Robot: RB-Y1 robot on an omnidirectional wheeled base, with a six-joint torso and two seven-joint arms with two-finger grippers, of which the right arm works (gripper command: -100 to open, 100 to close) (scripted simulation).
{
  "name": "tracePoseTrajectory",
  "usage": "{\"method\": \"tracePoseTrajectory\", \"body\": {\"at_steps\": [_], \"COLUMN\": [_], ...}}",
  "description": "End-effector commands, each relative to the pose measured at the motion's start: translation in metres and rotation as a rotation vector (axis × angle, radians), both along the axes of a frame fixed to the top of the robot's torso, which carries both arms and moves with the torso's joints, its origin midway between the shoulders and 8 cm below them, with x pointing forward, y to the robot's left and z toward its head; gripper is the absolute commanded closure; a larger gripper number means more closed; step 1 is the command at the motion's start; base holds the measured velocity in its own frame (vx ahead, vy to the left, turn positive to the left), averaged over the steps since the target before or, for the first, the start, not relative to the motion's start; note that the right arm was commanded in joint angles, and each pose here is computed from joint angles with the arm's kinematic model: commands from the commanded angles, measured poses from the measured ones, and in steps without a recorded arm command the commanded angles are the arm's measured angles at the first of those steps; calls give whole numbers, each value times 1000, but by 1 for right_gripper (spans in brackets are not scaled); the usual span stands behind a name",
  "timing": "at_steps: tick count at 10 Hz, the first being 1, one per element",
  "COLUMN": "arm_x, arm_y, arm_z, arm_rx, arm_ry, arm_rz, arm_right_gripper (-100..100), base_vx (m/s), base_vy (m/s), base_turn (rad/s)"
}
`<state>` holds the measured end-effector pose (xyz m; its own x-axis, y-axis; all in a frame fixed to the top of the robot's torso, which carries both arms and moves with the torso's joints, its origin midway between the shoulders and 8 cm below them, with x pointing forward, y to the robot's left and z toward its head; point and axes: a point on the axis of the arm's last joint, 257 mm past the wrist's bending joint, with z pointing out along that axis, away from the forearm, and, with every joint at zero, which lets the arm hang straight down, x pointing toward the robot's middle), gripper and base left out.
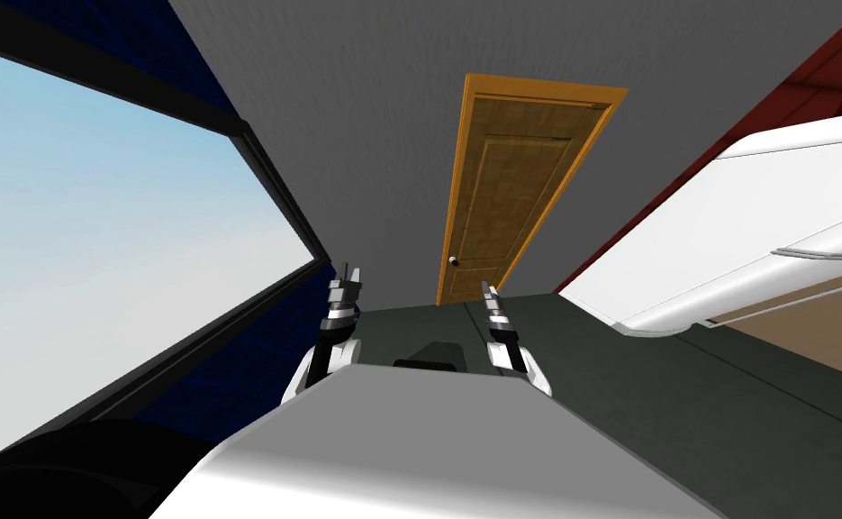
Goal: Pull the door open
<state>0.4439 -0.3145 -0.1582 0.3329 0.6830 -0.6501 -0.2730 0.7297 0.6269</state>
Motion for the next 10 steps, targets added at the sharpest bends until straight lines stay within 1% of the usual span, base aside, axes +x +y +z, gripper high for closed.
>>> {"method": "tracePoseTrajectory", "body": {"at_steps": [1, 2, 3, 4, 9, 10], "arm_x": [4, 6, 9, 9, 18, 18], "arm_y": [0, 0, 0, -1, -1, -1], "arm_z": [-14, -22, -28, -30, -70, -72], "arm_rx": [-44, -70, -97, -96, -224, -223], "arm_ry": [24, 39, 48, 54, 122, 127], "arm_rz": [-14, -22, -29, -29, -59, -59], "arm_right_gripper": [-100, -100, -100, -100, -100, -100], "base_vx": [87, 90, 99, 69, 84, 58], "base_vy": [-20, -11, -13, -20, -29, -15], "base_turn": [27, 22, 18, 6, 20, 11]}}
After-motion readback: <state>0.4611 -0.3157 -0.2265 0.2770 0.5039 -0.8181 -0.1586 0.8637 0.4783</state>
